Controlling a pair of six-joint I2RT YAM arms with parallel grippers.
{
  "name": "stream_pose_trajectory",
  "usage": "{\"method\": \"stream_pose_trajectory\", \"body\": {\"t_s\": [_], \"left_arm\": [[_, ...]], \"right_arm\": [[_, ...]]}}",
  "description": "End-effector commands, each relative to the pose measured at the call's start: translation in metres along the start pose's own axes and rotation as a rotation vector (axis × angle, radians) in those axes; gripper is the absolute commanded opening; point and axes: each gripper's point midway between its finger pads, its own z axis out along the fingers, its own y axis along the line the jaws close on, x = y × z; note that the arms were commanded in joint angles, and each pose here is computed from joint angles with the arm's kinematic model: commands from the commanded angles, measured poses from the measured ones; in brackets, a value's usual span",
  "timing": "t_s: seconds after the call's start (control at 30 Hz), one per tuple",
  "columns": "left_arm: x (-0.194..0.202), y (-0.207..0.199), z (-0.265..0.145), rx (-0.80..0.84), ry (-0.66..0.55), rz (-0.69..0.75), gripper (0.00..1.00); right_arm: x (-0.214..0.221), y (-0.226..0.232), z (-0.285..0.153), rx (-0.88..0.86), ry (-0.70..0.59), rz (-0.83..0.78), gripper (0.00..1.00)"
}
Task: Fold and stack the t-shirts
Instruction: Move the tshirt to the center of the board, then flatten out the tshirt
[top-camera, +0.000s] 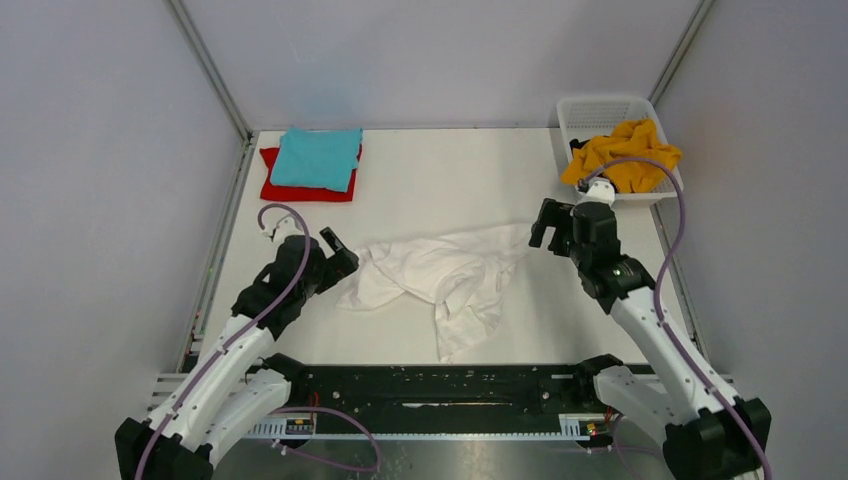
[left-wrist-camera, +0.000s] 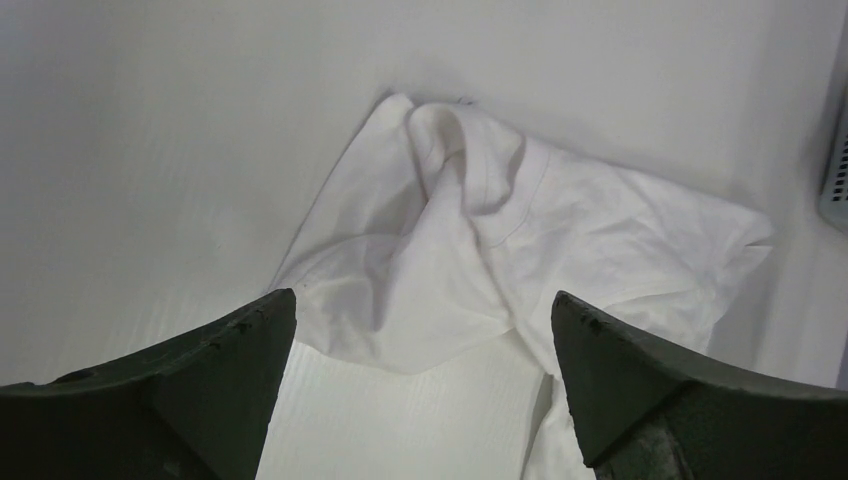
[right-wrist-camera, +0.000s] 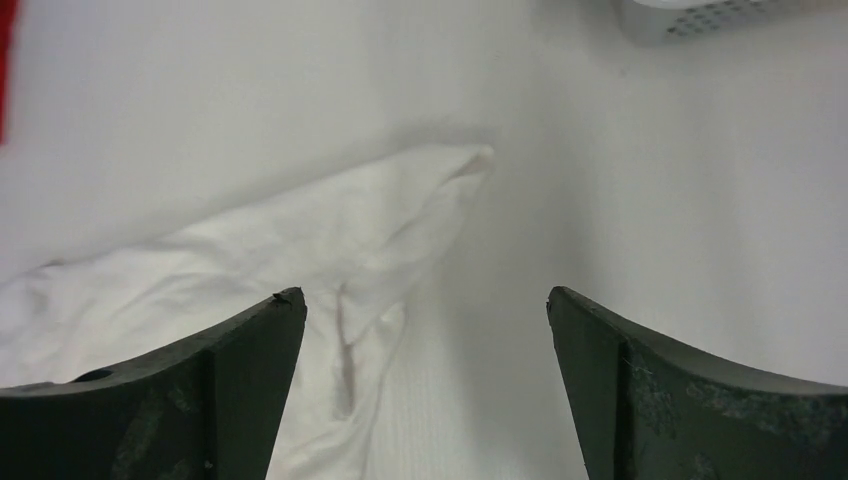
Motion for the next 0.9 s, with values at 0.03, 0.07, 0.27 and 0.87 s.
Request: {"method": "stream_pose_trajectory", "body": {"t_s": [0.03, 0.07, 0.27, 0.87], "left_arm": [[0.038, 0.028, 0.000, -0.063, 0.116, -0.018, 0.99], [0.044, 0.033, -0.001, -0.074, 0.129, -0.018, 0.99], [0.069, 0.069, 0.001, -0.196, 0.169, -0.064, 0.99], [0.071, 0.087, 0.008, -0.308, 0.144, -0.130, 0.99]], "right_arm": [[-0.001, 0.043, -0.013, -0.287, -0.127, 0.134, 0.99], [0.004, 0.056, -0.017, -0.370, -0.121, 0.174, 0.99], [0.052, 0.095, -0.031, -0.507, 0.104, 0.145, 1.00], [0.143, 0.179, -0.019, -0.211, 0.275, -0.390, 0.81]]}}
